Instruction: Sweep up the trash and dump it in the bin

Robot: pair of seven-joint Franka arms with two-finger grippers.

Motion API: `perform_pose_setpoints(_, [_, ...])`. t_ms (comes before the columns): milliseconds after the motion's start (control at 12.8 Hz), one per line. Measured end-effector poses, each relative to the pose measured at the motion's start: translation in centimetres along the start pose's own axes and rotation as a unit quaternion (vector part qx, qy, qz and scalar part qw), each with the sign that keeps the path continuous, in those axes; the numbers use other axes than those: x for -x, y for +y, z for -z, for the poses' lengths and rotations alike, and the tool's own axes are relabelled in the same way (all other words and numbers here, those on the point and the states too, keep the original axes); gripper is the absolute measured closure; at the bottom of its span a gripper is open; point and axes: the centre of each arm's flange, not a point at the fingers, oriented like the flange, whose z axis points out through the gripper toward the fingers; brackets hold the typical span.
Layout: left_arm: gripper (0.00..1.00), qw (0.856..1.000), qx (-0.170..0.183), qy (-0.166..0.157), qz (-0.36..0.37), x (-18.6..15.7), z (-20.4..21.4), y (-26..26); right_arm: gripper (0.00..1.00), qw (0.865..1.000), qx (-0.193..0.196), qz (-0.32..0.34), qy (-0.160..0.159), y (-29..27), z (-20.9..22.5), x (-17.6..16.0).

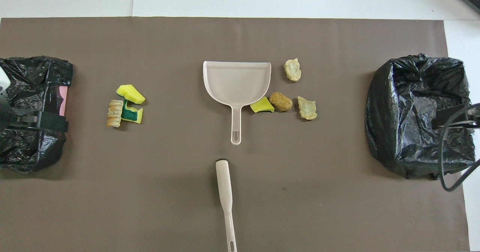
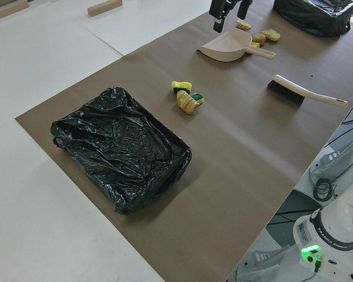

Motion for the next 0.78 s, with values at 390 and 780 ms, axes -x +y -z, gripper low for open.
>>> perform_pose_setpoints(390, [0.00,0.999,-0.010,-0.049,-0.019,4.1,-5.7,10.8,0.00,1.000,0.000,0.001,-0.001,-0.1,-0.1,0.0])
perform_pose_setpoints(780, [0.00,0.999,0.010,-0.033,-0.003,9.1,-10.4,19.3,0.00,1.000,0.003,0.018,-0.008,-2.0,-0.8,-0.4])
